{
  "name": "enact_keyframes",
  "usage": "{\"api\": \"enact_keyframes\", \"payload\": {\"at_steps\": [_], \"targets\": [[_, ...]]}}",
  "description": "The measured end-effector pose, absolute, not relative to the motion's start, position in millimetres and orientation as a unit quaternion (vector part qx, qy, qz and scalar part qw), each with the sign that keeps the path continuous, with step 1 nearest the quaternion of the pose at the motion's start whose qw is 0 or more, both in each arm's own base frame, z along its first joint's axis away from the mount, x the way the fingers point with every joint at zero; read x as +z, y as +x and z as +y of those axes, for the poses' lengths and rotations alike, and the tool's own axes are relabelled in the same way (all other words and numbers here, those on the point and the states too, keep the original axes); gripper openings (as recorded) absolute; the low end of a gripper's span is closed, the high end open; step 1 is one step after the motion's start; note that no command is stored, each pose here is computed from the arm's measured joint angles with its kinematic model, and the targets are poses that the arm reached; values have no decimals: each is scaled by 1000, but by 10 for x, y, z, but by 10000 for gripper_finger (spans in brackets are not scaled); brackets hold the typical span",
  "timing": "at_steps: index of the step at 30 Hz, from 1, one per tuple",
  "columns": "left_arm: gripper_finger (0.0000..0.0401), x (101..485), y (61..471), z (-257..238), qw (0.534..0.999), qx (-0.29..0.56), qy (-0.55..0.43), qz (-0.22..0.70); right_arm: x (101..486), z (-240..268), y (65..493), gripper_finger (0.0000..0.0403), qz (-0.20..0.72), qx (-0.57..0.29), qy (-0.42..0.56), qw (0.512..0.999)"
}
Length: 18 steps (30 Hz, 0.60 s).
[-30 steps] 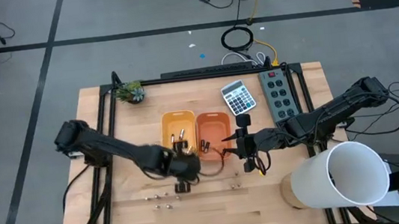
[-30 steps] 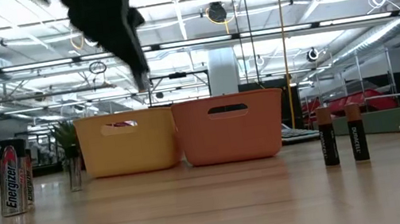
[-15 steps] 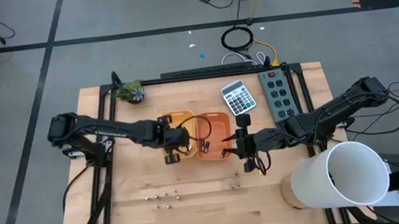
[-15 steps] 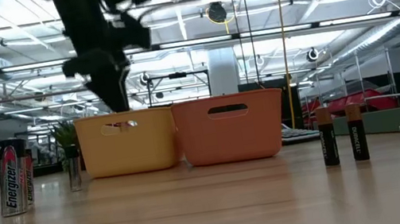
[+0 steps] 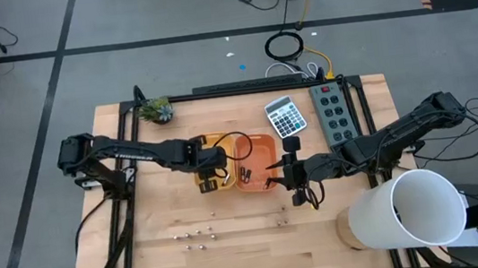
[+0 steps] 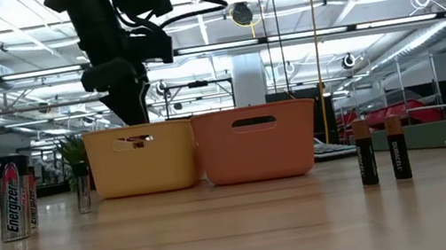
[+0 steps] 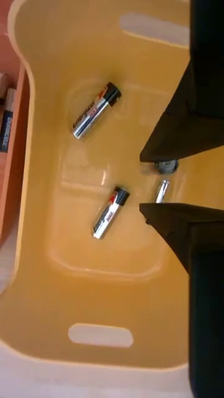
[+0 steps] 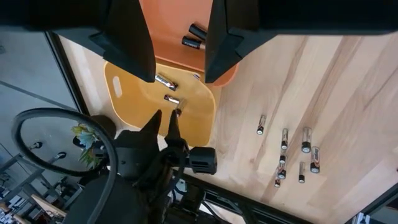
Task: Sort batteries
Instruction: Put the silver battery into the yellow bin
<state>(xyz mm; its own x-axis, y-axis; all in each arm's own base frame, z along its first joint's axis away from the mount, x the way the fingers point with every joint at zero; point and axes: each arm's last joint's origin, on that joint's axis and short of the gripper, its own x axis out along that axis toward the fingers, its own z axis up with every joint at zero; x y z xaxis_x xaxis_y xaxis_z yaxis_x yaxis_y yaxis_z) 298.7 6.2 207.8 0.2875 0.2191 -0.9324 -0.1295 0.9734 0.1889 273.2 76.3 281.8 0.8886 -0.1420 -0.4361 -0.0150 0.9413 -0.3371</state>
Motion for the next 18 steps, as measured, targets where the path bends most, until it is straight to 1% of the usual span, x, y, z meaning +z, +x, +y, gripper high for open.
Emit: {"api": "enact_keyframes", "payload": {"at_steps": [2,5,9,11,14,18], "targets": [[132,2127,2997,50,800,111,48,587,2818,763,2732,130,234,-33,-168,957],[134,2298,3028,-20,807,101,64,578,2818,763,2732,130,234,-33,-168,957],[136,2623,3046,-282,844,77,71,527,2815,762,2730,130,235,-33,-169,957],[136,2709,3028,-465,855,60,76,510,2815,760,2731,130,236,-34,-169,956],[137,2699,2985,-752,859,29,87,504,2815,758,2731,130,236,-35,-170,956],[142,2619,2933,-1094,858,5,73,508,2814,758,2731,130,236,-35,-169,956]]}}
